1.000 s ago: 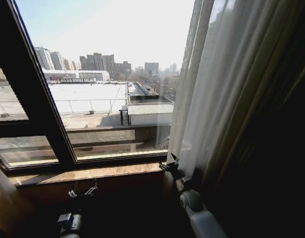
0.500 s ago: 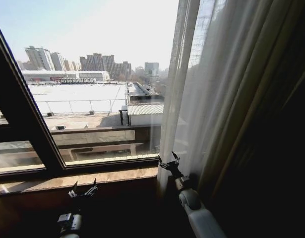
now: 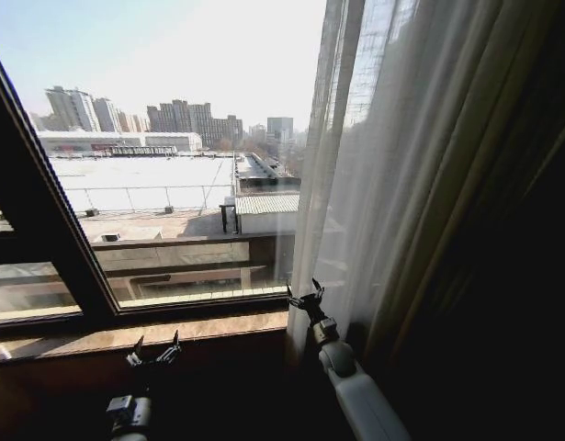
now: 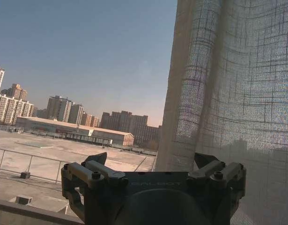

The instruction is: Open the curtains by pulling them apart, changing their state from closed to fully open.

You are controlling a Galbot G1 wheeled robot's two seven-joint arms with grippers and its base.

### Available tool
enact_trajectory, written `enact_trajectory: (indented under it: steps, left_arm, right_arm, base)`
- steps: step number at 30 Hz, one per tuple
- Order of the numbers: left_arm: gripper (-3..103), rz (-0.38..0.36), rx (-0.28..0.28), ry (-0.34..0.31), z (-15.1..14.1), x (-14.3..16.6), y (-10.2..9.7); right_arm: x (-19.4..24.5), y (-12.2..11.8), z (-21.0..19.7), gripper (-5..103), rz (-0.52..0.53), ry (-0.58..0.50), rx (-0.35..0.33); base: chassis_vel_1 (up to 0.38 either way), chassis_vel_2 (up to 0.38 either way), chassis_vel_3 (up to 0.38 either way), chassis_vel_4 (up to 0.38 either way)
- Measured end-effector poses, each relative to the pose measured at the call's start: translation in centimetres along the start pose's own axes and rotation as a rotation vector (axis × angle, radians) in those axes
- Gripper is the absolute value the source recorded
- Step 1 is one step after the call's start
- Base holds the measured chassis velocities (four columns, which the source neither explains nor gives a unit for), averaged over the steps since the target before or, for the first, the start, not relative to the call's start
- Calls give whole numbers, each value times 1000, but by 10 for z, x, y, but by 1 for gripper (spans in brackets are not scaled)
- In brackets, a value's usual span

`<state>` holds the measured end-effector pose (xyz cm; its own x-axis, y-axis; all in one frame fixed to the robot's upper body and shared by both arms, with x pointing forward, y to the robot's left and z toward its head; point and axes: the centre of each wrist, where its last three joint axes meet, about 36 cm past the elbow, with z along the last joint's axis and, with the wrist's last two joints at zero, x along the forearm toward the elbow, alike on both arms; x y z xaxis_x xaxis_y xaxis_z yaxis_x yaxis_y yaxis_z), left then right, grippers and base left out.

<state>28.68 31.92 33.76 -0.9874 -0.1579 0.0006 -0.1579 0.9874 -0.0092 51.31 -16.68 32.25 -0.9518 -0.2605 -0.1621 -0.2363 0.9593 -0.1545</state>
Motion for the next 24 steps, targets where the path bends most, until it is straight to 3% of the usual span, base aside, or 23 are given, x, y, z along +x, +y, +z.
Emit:
enact_trajectory:
  steps: [8,12,14,17,20,23,24]
  left_arm:
    - [100,0,0,0,0,0,0]
    - [100,0,0,0,0,0,0]
    - [100,0,0,0,0,0,0]
    - [100,0,0,0,0,0,0]
    - [100,0,0,0,0,0,0]
    - [100,0,0,0,0,0,0]
    - [100,0,0,0,0,0,0]
  right_arm:
    - [-36,1,3,103,26,-8,4]
    - [-38,-2,7,84,21,-10,12]
    - [-38,-3,7,84,19,-10,13]
    - [-37,-6,8,67,19,-10,12]
    - [-36,-8,8,62,21,-10,10]
    - [-34,-11,10,45,23,-10,4]
    - [-34,-11,10,45,23,-10,4]
  base:
    - [0,0,0,0]
    - [0,0,0,0]
    - [0,0,0,0]
    - [0,0,0,0]
    - [0,0,0,0]
    - [0,0,0,0]
    - [0,0,0,0]
